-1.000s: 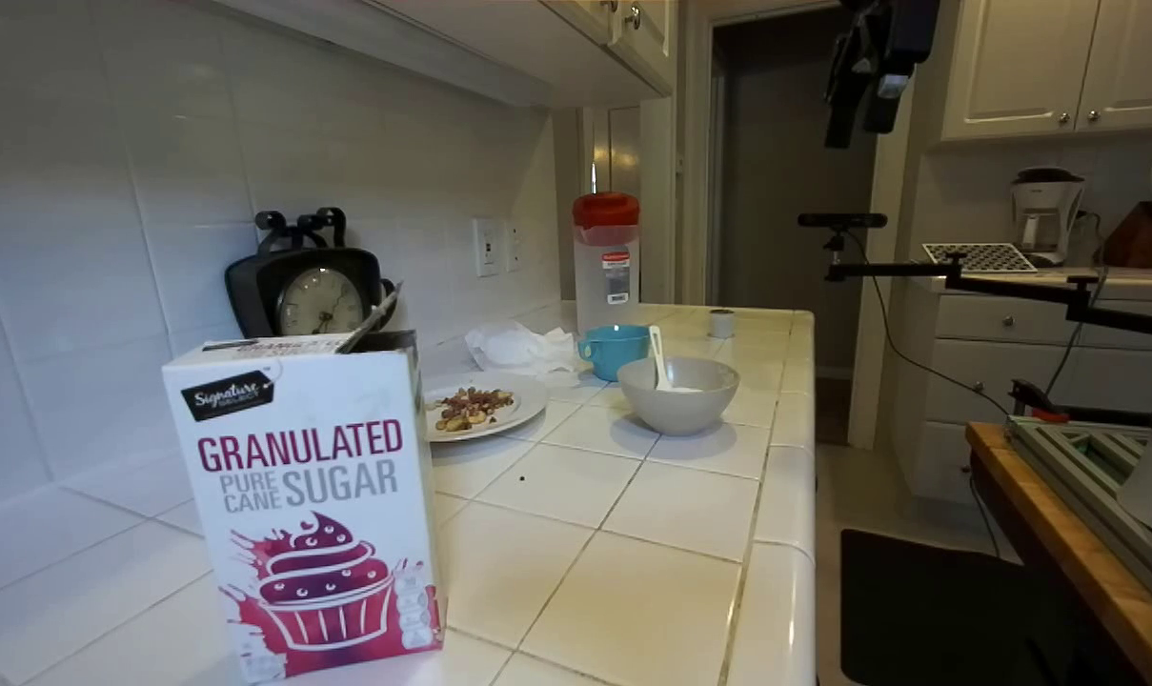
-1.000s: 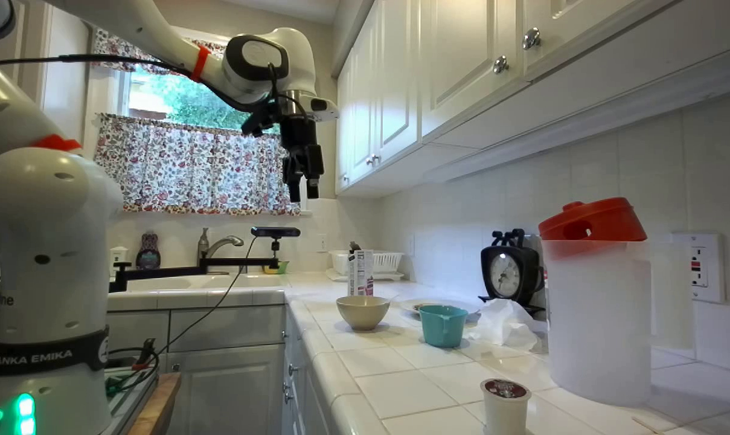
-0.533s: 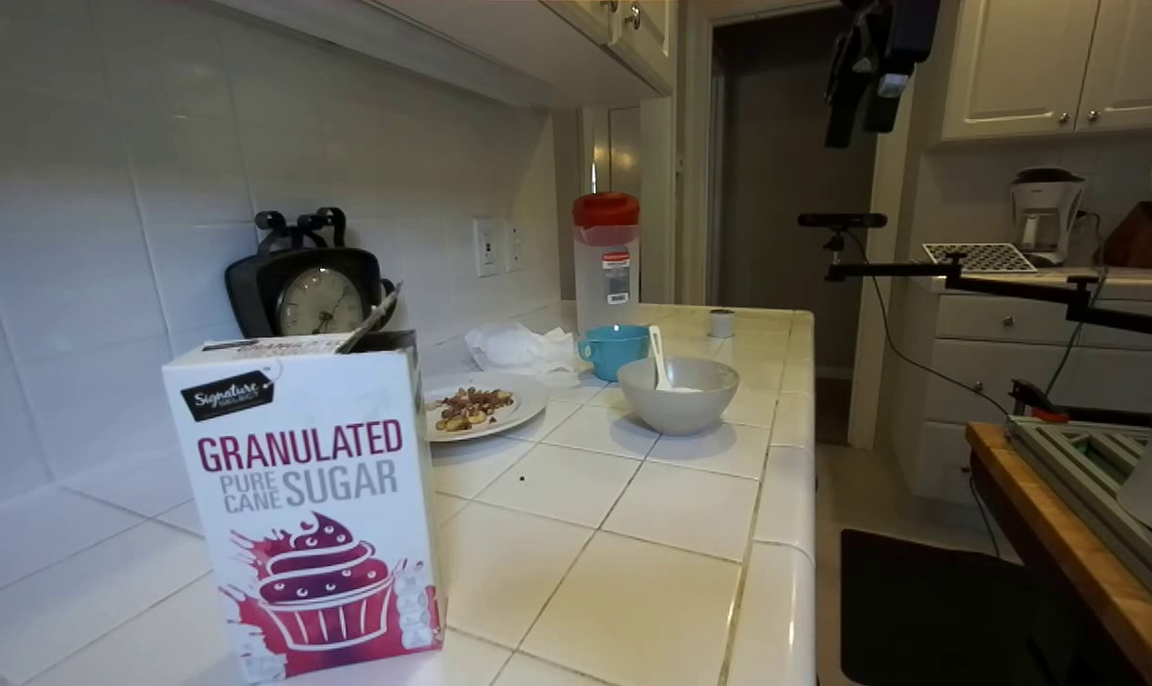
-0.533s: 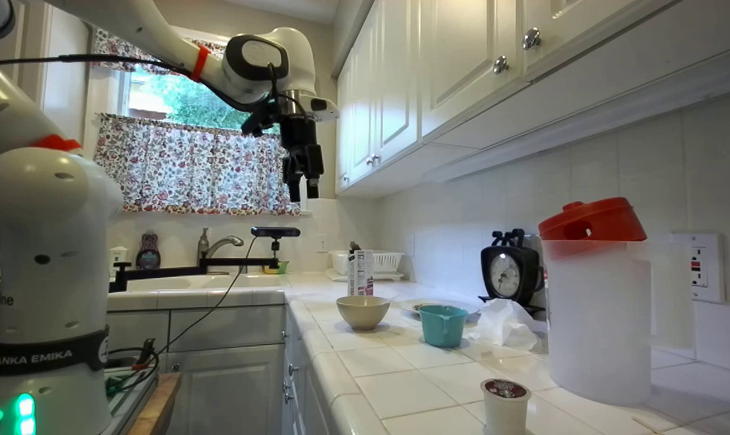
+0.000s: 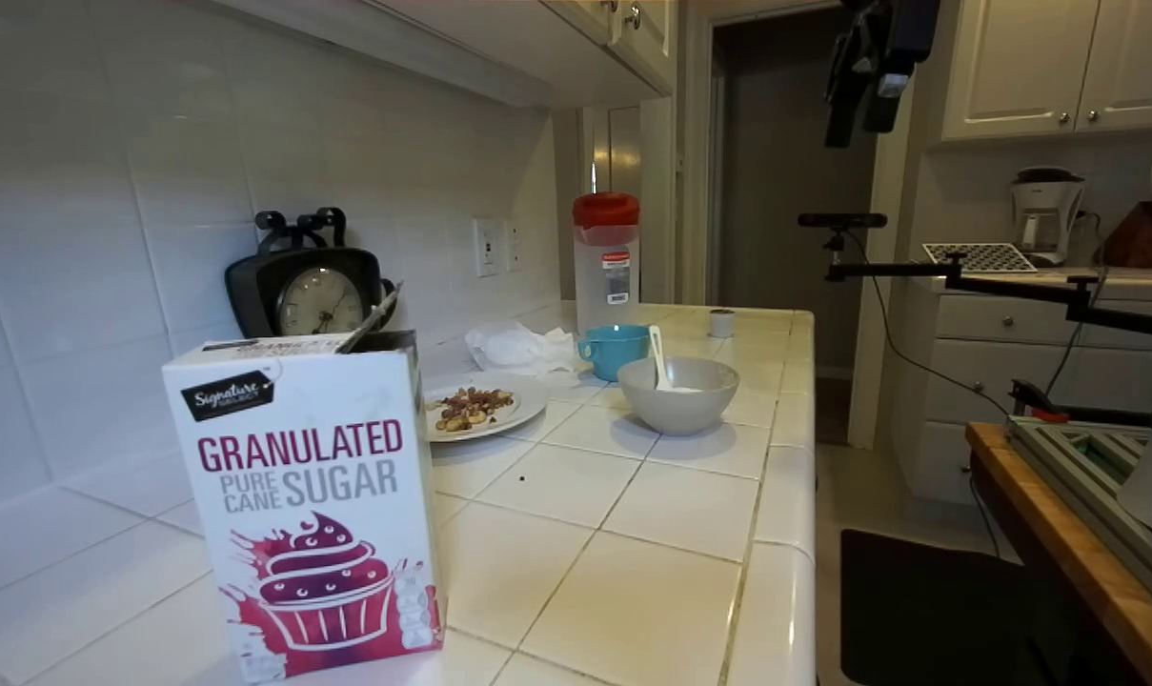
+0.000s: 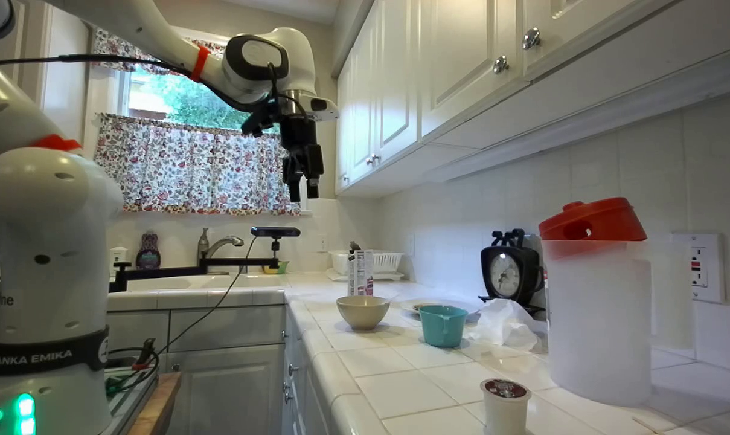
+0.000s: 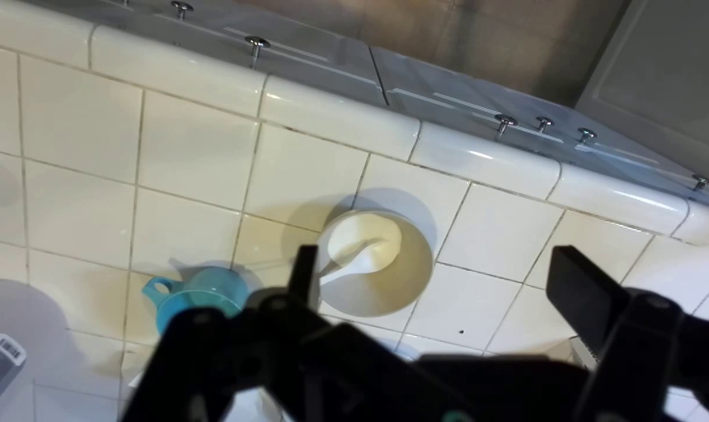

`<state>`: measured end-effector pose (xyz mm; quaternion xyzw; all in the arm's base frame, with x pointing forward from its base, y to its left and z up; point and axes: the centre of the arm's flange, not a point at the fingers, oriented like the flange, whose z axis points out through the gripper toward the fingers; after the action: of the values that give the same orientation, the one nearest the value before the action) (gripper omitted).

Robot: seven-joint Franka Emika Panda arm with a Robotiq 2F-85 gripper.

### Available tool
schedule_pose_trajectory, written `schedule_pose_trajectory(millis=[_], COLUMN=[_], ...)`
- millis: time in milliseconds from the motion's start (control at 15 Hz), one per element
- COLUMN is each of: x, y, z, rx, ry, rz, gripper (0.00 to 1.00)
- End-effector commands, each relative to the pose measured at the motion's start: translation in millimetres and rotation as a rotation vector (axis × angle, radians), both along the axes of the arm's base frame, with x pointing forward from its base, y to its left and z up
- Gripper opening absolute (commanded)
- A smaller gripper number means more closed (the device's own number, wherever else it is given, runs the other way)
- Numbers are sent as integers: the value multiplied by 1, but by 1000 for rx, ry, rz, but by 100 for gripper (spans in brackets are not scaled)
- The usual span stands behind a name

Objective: Move the container to the left

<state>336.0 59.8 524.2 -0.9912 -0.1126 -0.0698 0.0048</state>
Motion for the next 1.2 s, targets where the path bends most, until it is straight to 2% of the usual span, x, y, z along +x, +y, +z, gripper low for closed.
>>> schedule_pose_trajectory(millis=[0,533,667,1133], x=[0,0,0,4], y=[0,0,6,-17], z=[0,0,0,1], rx=[0,0,12,133], ry=[0,0,-5,16], rz=[0,0,-36,-399], gripper=[100,100,100,100])
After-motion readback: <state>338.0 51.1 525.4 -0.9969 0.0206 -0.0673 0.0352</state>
